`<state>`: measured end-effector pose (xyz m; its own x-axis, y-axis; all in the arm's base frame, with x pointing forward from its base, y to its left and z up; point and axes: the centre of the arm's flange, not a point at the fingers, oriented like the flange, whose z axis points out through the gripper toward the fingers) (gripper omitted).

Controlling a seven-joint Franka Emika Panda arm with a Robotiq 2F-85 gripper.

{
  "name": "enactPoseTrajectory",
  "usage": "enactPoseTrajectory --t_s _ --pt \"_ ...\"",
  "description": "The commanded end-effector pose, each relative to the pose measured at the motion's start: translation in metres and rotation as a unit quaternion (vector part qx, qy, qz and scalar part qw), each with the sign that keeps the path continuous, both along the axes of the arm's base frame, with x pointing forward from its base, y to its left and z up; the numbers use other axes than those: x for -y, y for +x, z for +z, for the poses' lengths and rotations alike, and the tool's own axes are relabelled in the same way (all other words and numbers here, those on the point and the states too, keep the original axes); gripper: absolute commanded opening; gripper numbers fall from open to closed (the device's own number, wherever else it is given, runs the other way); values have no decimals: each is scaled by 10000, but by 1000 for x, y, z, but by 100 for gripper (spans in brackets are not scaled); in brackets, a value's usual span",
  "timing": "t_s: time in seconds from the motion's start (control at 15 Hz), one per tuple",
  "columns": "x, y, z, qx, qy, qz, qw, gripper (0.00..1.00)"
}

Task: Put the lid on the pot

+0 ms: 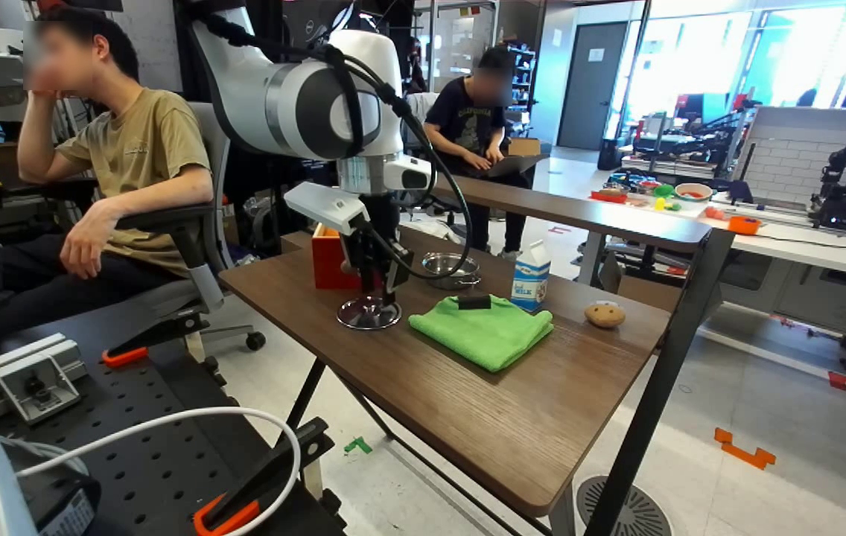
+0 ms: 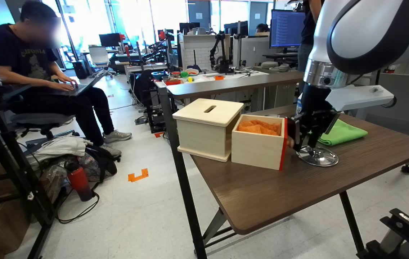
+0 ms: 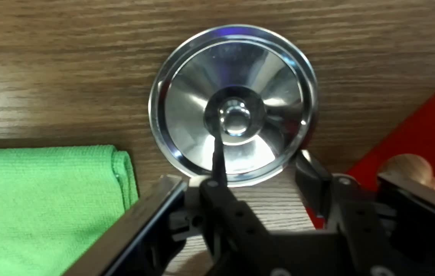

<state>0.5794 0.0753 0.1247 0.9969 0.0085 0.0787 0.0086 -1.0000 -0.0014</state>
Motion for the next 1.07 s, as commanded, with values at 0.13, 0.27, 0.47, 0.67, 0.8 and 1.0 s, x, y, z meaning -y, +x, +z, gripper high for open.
enactPoseTrajectory --t_s 0.13,0.27,0.47,0.67,0.8,1.0 --pt "-4 -13 2 146 26 70 9999 44" --pt "-3 -16 3 164 19 74 9998 42" --pt "-2 -18 7 212 12 79 9997 43" --pt "0 -20 11 290 -27 91 9995 43" --pt "1 -22 15 365 -28 98 9993 44" --pt "2 -27 19 417 -49 114 9991 43"
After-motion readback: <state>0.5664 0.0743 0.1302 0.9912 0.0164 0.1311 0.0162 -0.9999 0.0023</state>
